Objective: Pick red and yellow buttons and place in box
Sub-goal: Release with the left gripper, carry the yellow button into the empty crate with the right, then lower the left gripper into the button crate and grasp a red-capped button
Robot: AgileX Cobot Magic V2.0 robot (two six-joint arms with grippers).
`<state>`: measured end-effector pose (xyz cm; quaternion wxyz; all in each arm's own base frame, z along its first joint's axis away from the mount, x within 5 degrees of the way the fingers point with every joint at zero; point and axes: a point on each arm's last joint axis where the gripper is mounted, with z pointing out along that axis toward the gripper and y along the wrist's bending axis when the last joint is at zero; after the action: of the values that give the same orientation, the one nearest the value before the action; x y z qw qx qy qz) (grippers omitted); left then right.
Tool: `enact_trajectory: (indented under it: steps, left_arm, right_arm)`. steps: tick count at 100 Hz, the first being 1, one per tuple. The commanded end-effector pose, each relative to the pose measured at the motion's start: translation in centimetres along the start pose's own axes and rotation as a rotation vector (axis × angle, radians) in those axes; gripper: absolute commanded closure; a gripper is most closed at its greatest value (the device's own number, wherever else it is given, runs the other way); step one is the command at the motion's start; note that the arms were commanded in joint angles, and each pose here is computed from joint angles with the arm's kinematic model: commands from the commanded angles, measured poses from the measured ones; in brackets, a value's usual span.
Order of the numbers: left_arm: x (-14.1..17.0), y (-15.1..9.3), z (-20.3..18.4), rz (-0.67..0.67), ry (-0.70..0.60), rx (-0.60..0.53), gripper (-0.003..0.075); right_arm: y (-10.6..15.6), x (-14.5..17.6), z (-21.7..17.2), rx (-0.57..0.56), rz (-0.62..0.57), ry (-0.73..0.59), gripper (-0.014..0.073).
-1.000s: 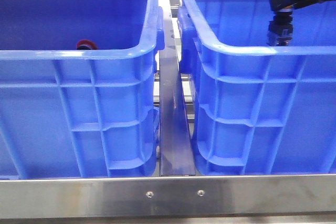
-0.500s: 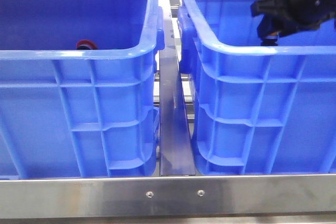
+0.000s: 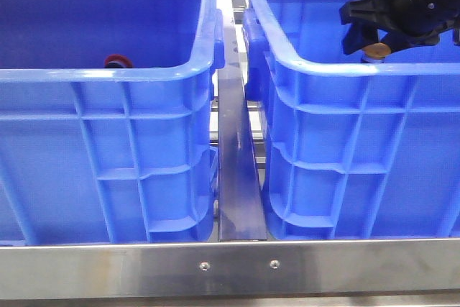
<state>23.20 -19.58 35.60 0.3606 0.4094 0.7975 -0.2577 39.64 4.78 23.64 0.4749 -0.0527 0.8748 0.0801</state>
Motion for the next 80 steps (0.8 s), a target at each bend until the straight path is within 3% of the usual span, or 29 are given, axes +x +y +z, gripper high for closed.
enact_trajectory:
  steps: [1, 27, 59, 80]
  left_arm:
    - [-1.6, -0.7, -1.7, -0.005, -0.111, -0.009, 0.0101]
    - [-1.7, -0.3, -1.9, -0.011, -0.130, -0.031, 0.0101]
    - [-1.1, 3.5, -3.4, -0.087, -0.145, -0.144, 0.0102]
    - [-1.0, 6.8, -4.7, -0.284, -0.243, -0.287, 0.0102]
  right_arm:
    - [0.2, -2.2, -1.6, 0.002, -0.008, -0.078, 0.0043]
    - [0.3, -3.2, -3.2, -0.001, -0.011, -0.117, 0.0043]
    - [1.0, -3.7, -8.7, -0.001, -0.021, -0.198, 0.0043]
    - [1.5, -4.4, -13.0, -0.005, -0.031, -0.288, 0.0043]
